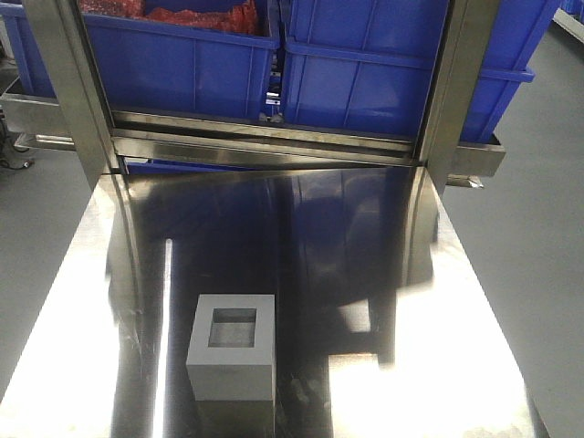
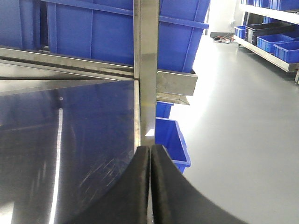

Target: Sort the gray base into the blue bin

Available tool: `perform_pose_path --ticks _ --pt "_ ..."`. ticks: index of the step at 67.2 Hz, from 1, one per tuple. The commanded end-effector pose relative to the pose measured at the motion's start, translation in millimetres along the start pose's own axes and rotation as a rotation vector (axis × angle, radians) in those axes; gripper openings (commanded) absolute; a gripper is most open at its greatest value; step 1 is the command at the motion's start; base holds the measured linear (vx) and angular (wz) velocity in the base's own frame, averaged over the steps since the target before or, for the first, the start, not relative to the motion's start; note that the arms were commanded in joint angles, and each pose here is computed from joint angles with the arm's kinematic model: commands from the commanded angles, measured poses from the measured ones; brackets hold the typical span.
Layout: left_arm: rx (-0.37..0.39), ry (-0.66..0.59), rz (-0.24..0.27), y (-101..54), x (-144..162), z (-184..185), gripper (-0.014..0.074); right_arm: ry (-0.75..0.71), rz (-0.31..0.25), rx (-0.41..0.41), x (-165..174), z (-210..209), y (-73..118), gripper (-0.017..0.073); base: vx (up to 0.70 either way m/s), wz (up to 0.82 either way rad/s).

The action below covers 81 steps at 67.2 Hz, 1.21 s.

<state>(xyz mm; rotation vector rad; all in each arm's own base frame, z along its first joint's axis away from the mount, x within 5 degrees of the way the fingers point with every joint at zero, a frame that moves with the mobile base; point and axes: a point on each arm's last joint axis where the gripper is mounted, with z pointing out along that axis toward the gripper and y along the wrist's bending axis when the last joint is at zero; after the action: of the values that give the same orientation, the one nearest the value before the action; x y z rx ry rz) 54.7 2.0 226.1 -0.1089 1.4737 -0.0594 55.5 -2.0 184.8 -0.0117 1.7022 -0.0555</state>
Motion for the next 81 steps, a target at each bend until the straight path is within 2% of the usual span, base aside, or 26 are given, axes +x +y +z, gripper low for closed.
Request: perform_pose_path --ticks 1,6,15,25,34,47,65,74,81 --pt "0.009 -0.076 -0.021 -3.5 -31.6 6.1 -0.0007 -0.082 -0.02 0.008 -5.9 -0.5 -0.4 -0.0005 0.0 0.0" --pt "0.002 -0.024 -0.021 -4.8 -43.6 13.9 -0.0007 -0.082 -0.02 0.008 -5.9 -0.5 -0.4 -0.0005 0.0 0.0" --pt "-0.021 0.165 -0.021 -6.2 -56.2 35.0 -0.0007 -0.082 -0.02 0.008 -5.9 -0.5 -0.4 -0.0005 0.0 0.0" --pt "-0.053 0.436 -0.018 -6.0 -54.9 57.9 -0.0007 -0.082 -0.02 0.008 -5.9 -0.5 -0.4 -0.0005 0.0 0.0" --pt "-0.072 0.611 -0.01 -5.3 -48.3 69.2 -0.0007 -0.083 -0.02 0.008 -6.0 -0.5 -0.4 -0.0005 0.0 0.0" --pt "-0.077 0.66 -0.01 -4.5 -41.7 75.4 -0.0007 -0.084 -0.02 0.008 -6.1 -0.5 -0.4 -0.0005 0.0 0.0" --pt "-0.074 0.635 -0.001 -4.5 -43.5 76.6 0.0011 -0.084 -0.02 0.008 -6.1 -0.5 -0.4 -0.0005 0.0 0.0" --pt "-0.071 0.63 -0.001 -4.8 -43.8 76.9 0.0078 -0.084 -0.02 0.008 -6.1 -0.5 -0.4 -0.0005 0.0 0.0" --pt "-0.072 0.644 -0.001 -4.7 -42.9 76.2 0.0169 -0.084 -0.02 0.008 -6.1 -0.5 -0.4 -0.0005 0.0 0.0"
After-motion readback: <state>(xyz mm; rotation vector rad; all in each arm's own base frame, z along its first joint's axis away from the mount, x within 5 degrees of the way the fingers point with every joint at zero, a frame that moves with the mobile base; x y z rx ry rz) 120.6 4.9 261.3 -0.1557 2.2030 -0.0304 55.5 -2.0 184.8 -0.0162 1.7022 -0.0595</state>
